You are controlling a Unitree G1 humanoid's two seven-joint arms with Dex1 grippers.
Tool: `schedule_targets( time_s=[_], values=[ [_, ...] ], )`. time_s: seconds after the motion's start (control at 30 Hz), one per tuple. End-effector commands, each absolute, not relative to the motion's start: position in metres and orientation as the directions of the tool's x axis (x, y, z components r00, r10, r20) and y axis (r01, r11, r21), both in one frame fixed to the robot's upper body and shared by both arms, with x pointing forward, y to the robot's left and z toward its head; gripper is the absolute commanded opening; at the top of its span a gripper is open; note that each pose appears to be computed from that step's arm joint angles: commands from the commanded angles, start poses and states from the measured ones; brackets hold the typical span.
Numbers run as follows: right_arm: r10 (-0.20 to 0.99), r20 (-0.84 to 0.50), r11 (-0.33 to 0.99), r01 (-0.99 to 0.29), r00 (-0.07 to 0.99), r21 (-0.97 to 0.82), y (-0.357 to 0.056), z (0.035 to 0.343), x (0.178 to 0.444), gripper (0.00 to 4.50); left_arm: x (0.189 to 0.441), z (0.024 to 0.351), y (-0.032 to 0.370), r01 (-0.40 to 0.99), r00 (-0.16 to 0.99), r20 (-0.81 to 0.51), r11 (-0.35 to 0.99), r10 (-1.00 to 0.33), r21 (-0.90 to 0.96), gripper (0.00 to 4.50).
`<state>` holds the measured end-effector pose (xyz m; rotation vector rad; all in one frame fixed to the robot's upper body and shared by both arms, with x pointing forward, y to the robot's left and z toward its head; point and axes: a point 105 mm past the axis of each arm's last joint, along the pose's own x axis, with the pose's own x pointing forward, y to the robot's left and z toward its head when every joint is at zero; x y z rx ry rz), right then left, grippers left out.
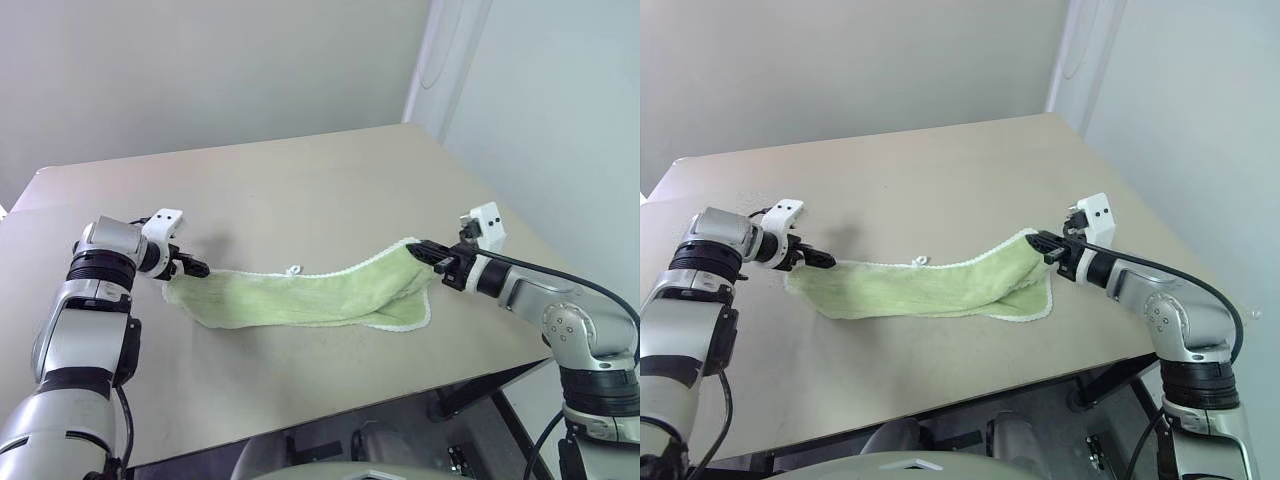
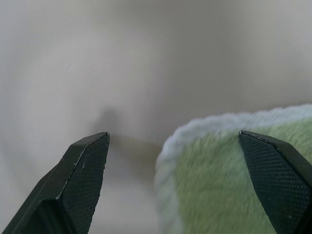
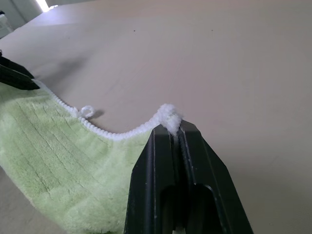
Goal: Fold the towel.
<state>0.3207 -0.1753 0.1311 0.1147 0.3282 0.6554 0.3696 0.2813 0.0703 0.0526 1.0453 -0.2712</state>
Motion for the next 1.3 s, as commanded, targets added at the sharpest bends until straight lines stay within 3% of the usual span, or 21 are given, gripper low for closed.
schedule_targets(
  time_s=[0.03, 0.23, 0.3, 0.43, 0.7, 0.87, 1.03, 1.13, 1.3],
  values=[
    [0.627, -0.215, 0.779, -0.601, 0.749, 0.178, -0.171, 0.144, 0.325, 0.0, 0.367, 0.079, 0.277, 0.265, 0.462, -0.856, 0.957, -0.232, -0.116, 4.48],
    [0.626, -0.216, 0.78, -0.602, 0.749, 0.172, -0.172, 0.145, 0.326, 0.0, 0.356, 0.074, 0.261, 0.343, 0.408, -0.862, 0.926, -0.3, -0.16, 4.48],
    [0.625, -0.217, 0.781, -0.601, 0.75, 0.17, -0.172, 0.145, 0.327, 0.0, 0.354, 0.072, 0.258, 0.358, 0.403, -0.861, 0.92, -0.309, -0.162, 4.09],
    [0.624, -0.215, 0.781, -0.602, 0.751, 0.167, -0.171, 0.145, 0.327, 0.0, 0.355, 0.077, 0.254, 0.378, 0.425, -0.843, 0.911, -0.331, -0.167, 2.9],
    [0.62, -0.204, 0.785, -0.6, 0.758, 0.155, -0.172, 0.146, 0.329, 0.0, 0.377, 0.108, 0.249, 0.461, 0.549, -0.75, 0.882, -0.369, -0.097, 0.02],
    [0.62, -0.199, 0.785, -0.602, 0.759, 0.148, -0.172, 0.146, 0.329, 0.0, 0.391, 0.136, 0.24, 0.52, 0.618, -0.649, 0.85, -0.444, -0.087, 0.02],
    [0.607, -0.175, 0.794, -0.594, 0.775, 0.126, -0.179, 0.151, 0.33, 0.0, 0.415, 0.192, 0.231, 0.56, 0.747, -0.369, 0.823, -0.553, -0.099, 0.02],
    [0.588, -0.157, 0.809, -0.577, 0.794, 0.111, -0.185, 0.156, 0.333, 0.0, 0.43, 0.214, 0.232, 0.538, 0.814, -0.215, 0.84, -0.54, -0.076, 0.02],
    [0.465, -0.077, 0.885, -0.46, 0.882, 0.078, -0.209, 0.174, 0.355, 0.0, 0.449, 0.224, 0.227, 0.473, 0.872, -0.101, 0.877, -0.48, -0.085, 0.02]
  ],
)
